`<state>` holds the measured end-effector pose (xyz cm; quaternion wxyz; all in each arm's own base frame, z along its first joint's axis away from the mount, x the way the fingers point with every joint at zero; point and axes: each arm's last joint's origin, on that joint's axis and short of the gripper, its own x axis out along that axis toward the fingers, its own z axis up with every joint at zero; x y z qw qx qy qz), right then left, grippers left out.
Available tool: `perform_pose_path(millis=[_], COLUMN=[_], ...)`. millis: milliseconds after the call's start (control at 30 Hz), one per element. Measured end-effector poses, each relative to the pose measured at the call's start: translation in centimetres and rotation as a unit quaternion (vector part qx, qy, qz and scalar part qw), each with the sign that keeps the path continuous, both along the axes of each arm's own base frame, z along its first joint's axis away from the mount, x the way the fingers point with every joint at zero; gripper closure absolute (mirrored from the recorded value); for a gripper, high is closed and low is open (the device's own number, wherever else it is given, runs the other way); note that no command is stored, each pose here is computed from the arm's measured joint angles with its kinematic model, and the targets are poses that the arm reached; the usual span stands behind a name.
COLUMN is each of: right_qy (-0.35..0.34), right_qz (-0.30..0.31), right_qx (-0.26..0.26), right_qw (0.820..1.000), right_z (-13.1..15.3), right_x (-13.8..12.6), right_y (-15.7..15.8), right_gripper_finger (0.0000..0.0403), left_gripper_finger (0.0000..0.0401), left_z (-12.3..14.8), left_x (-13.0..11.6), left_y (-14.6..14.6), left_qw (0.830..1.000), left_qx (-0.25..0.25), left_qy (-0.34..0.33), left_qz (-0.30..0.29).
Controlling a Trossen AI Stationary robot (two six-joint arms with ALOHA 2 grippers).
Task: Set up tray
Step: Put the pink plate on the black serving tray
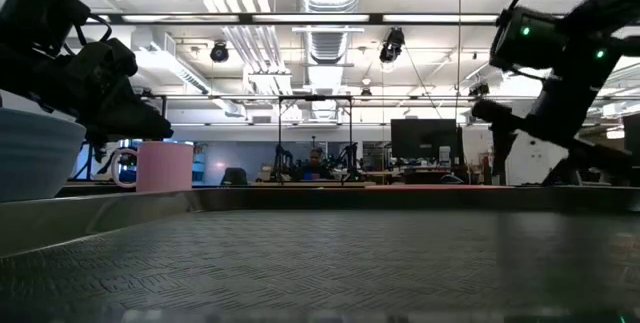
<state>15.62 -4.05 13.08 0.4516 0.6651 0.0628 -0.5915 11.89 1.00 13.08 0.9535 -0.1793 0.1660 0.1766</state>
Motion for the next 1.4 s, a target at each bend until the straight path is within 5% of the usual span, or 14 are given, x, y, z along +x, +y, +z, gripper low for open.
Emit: perform_pose_path(millis=[433,900,1033,1400], right_qy=[-0.035,0.047,0.049,0.027], right_qz=[-0.084,-0.051,-0.043,0.149], right_qx=[-0.016,-0.045,-0.061,-0.119], right_qw=[0.996,0.997,0.996,0.981], right_z=[-2.1,-2.4,-2.3,3.6], right_x=[0.6,-0.3,-0.2,2.1], right_y=[-3.6,-5.2,-5.4,-5.7], right_gripper_finger=[0.0156,0.0371,0.0387,0.0393], left_gripper_finger=[0.0335,0.0335,0.0335,0.0335], left_z=[0.0,0.0,0.0,0.0], left_x=[0.0,0.0,0.0,0.0], left_y=[0.0,0.0,0.0,0.0], left_qw=[1.000,1.000,1.000,1.000], left_qx=[0.000,0.000,0.000,0.000], left_qy=[0.000,0.000,0.000,0.000], left_qz=[0.000,0.000,0.000,0.000])
